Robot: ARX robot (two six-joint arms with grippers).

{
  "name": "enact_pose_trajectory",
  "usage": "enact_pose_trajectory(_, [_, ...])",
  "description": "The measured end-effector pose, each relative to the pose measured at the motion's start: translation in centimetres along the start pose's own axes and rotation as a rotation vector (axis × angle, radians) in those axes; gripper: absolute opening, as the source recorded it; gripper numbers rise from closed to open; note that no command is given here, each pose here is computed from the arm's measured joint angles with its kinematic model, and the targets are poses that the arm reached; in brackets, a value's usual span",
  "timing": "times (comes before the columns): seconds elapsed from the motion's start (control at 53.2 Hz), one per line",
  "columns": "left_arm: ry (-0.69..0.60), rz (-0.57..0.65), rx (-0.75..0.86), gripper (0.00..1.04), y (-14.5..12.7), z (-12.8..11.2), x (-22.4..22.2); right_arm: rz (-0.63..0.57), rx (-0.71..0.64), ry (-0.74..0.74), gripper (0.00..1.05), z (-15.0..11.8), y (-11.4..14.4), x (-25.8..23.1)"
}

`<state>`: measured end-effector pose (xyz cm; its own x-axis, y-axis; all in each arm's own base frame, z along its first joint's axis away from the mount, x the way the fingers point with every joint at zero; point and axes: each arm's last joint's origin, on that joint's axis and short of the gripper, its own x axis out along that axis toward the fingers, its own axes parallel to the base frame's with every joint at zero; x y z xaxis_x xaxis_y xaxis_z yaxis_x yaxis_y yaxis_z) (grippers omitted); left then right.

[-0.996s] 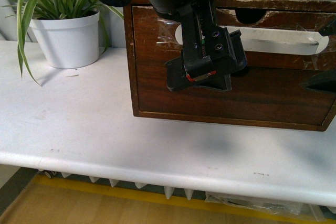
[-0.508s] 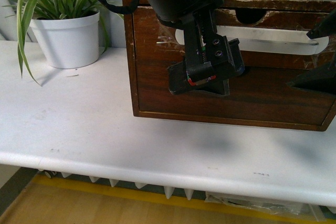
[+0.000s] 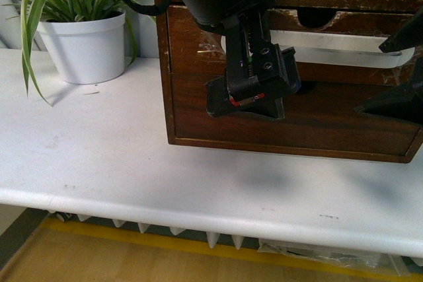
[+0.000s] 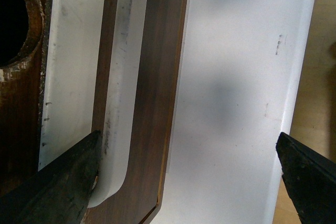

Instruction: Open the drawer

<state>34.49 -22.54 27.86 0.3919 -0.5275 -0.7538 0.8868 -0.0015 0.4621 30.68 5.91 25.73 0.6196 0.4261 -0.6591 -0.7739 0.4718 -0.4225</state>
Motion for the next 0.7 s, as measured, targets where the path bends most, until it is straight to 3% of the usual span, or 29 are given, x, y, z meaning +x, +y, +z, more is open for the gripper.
enact_pose_trajectory(0.695, [0.006, 0.001, -0.001, 0.99, 0.0, -0.3, 0.0, 0.042, -0.005, -0.022, 0.96, 0.2, -0.4, 1.3])
